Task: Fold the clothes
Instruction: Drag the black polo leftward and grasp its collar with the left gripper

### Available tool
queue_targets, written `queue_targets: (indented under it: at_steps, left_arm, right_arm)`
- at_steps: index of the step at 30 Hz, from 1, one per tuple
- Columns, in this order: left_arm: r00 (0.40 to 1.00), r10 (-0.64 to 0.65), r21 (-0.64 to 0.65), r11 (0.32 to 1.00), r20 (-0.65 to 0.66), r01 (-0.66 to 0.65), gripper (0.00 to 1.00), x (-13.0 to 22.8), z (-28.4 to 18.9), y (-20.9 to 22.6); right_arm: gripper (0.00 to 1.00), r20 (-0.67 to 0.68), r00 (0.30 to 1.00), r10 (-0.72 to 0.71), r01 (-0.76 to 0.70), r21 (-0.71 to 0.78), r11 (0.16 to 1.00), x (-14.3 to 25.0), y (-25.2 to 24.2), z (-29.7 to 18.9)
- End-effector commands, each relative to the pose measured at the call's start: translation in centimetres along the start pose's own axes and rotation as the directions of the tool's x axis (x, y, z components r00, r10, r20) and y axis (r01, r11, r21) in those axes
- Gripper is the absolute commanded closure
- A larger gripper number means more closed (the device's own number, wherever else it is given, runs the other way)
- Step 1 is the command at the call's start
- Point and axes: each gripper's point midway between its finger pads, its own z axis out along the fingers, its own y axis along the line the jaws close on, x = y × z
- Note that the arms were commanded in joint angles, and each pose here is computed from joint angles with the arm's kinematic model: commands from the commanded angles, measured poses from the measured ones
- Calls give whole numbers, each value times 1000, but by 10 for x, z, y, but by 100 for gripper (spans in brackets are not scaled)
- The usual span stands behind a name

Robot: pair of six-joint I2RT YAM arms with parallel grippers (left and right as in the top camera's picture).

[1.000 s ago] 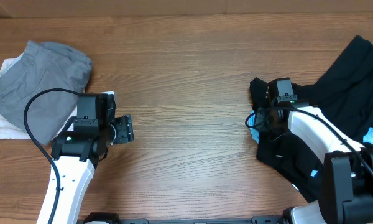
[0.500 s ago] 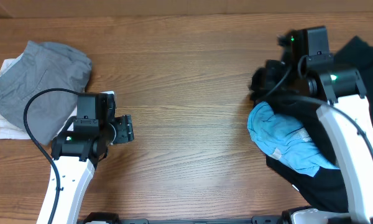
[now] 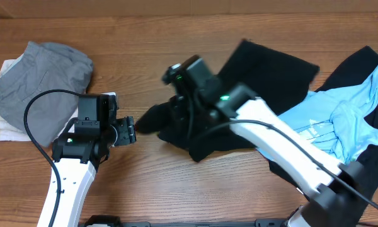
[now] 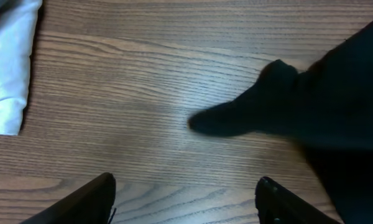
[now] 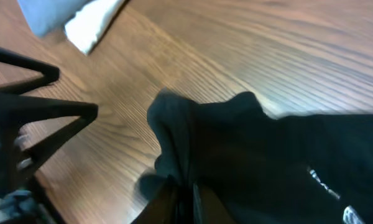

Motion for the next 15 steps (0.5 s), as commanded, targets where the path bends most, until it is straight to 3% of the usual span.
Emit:
queue_targets:
  at_steps: [1,2,5,7,10,15]
  left_arm:
    - [1000,-7,14,1000,18,7,24,-8,-4,-3]
    - [1000,-8,14,1000,18,8,23,-8,-4,-3]
    - [1000,-10,41,999,11,10,19,-7,-5,-7]
    - [1000,-10,69,998,5,9,17,-6,-5,-12]
    - [1000,-9,117,993,-6,9,15,-4,-5,-20]
    - [999,-5,231,973,-37,13,15,2,-9,-40]
  right_arm:
    - [84,-23,1000,-1,2,10,1000,3,-5,17]
    - [65,-30,1000,1,-1,17,1000,4,-7,19]
    - [31,-16,997,76,-72,174,982,4,-38,6]
    - [27,23,987,157,-157,299,941,4,-62,-15]
    - [0,165,929,332,-369,488,791,11,-109,-69]
    - [0,312,772,554,-621,559,550,46,-170,-141]
